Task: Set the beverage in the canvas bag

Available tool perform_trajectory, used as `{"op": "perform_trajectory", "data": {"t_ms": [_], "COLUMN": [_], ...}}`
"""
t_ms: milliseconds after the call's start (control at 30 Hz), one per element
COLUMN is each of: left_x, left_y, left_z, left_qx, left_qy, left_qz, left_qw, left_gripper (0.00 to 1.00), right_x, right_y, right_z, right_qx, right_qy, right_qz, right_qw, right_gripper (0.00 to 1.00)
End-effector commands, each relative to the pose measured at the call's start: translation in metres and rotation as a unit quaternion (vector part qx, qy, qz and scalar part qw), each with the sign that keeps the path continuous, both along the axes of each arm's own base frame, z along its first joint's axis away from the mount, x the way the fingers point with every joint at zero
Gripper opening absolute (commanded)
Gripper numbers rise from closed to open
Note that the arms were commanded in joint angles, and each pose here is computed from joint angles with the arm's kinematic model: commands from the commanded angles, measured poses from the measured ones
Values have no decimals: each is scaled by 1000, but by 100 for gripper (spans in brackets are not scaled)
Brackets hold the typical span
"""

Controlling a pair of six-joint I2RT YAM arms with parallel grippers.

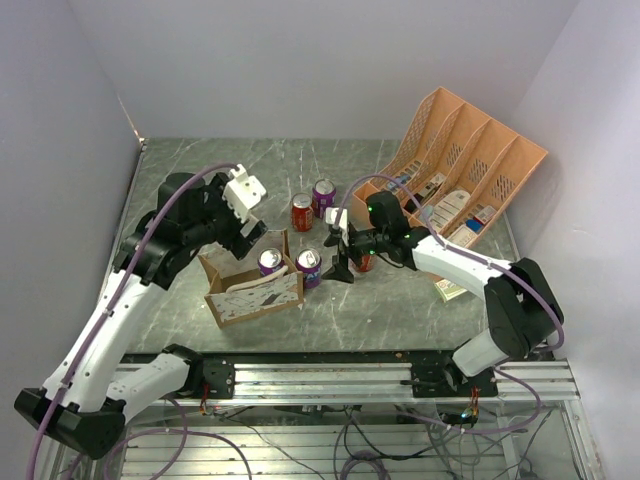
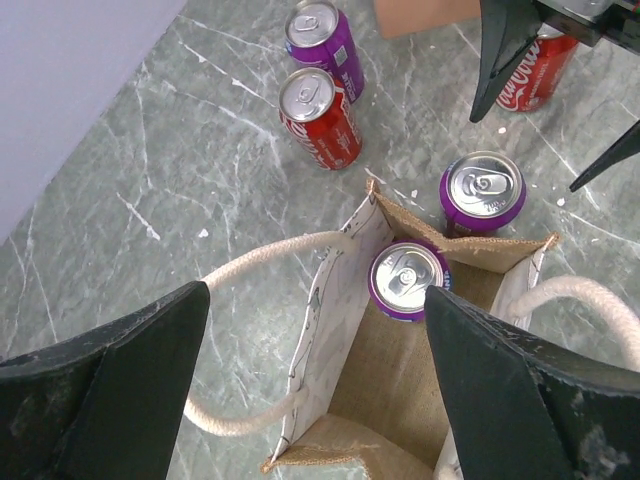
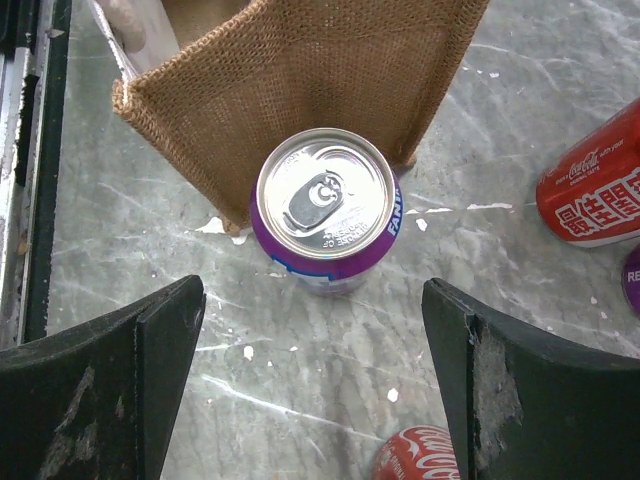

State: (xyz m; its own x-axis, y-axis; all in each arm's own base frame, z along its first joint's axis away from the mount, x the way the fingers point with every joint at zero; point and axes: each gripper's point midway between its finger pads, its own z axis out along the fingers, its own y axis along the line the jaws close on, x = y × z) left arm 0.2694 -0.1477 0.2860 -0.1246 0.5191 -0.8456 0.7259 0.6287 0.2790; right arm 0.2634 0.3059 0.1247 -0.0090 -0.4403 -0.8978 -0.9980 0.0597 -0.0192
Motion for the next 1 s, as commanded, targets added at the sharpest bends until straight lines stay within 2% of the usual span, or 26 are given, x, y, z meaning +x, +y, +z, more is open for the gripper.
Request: {"op": "perform_trajectory", "data": {"t_ms": [0, 200, 433, 700, 967], "left_x": [-3, -2, 10, 28, 11], "left_y": [-6, -30, -65, -93, -126], "left_z": [6, 8, -1, -29, -80], "left_qx": [-7, -11, 3, 55, 139], "left_qy": [-15, 26, 60, 116, 179], "left_qz": [-24, -81, -120, -127, -157], "left_qw": [1000, 996, 991, 984, 961], "left_gripper": [98, 92, 95, 98, 98], "right_x": [3, 12, 45, 70, 79], "right_y": [3, -4, -54, -100, -133], "right_z": [16, 39, 84, 111, 127], "right_qx": [12, 27, 86, 124, 154], "right_qy": [-11, -34, -34, -57, -67], "right_qz": [7, -20, -105, -199, -253], "right_qw": [1000, 999, 990, 970, 953], "right_gripper": [91, 91, 91, 91, 91]}}
